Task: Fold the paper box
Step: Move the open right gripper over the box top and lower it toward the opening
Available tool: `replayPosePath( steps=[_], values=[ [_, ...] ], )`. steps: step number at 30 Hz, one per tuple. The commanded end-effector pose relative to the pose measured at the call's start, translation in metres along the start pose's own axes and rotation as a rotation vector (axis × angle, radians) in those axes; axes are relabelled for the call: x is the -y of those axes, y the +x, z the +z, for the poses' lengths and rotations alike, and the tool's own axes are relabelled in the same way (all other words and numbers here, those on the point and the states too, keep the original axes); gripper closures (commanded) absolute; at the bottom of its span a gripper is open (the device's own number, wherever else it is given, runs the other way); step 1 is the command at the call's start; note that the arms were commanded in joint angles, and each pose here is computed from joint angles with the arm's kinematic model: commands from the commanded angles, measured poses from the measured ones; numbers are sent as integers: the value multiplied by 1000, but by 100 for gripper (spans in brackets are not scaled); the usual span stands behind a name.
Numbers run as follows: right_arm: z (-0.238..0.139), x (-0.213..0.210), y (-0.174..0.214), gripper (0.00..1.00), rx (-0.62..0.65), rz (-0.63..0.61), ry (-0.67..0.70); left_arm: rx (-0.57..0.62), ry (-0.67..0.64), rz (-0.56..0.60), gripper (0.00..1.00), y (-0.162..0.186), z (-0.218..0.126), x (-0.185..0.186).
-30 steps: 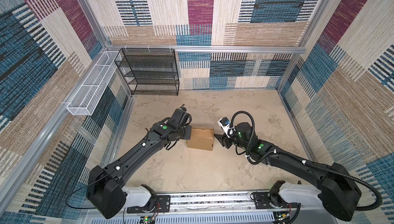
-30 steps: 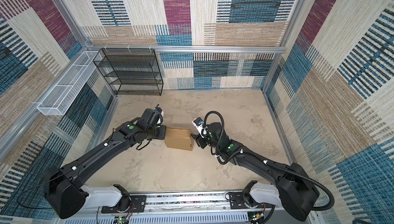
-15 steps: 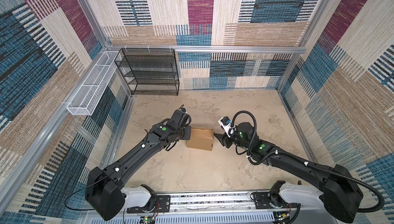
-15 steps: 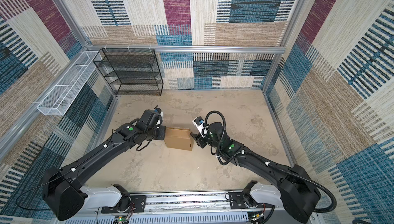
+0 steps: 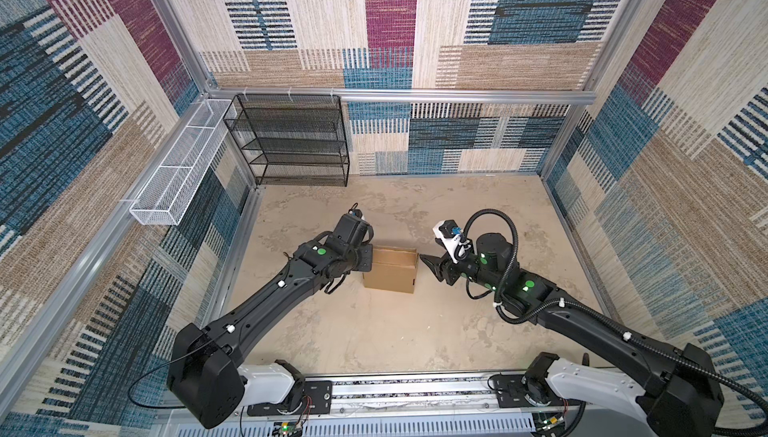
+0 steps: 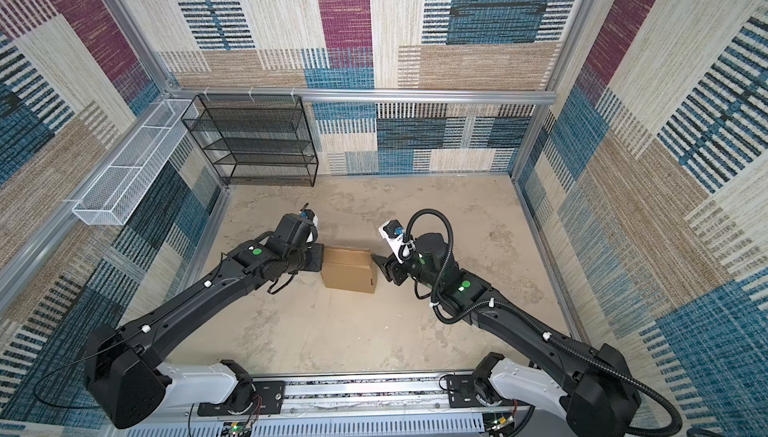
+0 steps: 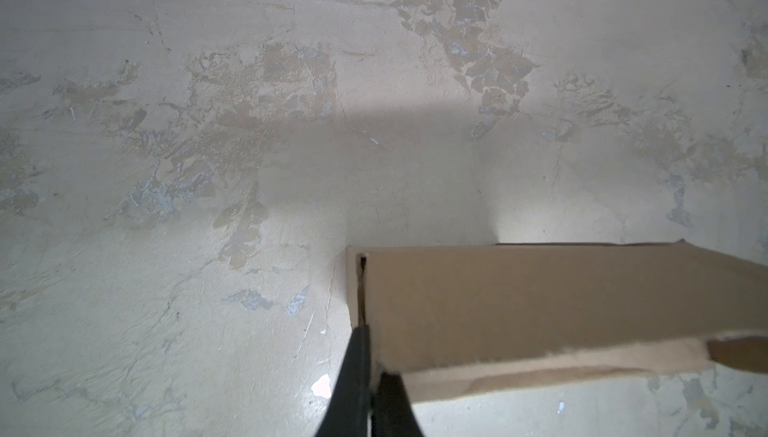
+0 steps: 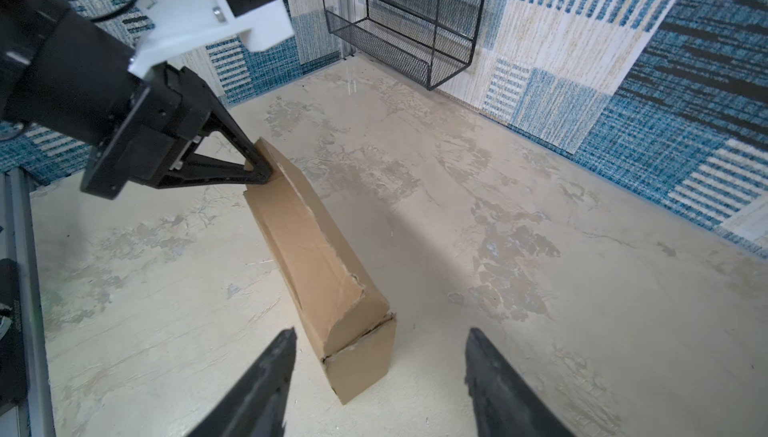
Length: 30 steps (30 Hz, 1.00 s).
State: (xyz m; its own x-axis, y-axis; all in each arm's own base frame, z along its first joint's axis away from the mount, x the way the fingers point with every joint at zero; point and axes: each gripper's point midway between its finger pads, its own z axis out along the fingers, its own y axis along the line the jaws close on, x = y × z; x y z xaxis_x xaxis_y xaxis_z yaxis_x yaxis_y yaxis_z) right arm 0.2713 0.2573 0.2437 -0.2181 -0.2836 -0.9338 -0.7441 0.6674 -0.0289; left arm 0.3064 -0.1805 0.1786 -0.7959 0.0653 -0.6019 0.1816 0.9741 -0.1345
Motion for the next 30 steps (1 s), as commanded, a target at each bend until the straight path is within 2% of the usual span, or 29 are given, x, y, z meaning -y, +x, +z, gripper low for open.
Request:
replayPosePath(
  steps=[1,6,12,22,30],
  values=[
    [-3,-11,-1,31,-35,-77,-64,-33,-11,1,100,10,3,-3],
    [2,-29,-4,20,-58,-225,-113,-32,-12,-4,100,11,5,-4],
    [17,-45,4,19,-121,-351,-138,-31,-6,-6,100,13,7,-3],
    [41,-31,0,19,-138,-533,53,-17,5,-10,100,12,4,-2],
    [48,-28,-17,21,-75,-576,109,-18,7,-19,100,17,5,-4]
  ],
)
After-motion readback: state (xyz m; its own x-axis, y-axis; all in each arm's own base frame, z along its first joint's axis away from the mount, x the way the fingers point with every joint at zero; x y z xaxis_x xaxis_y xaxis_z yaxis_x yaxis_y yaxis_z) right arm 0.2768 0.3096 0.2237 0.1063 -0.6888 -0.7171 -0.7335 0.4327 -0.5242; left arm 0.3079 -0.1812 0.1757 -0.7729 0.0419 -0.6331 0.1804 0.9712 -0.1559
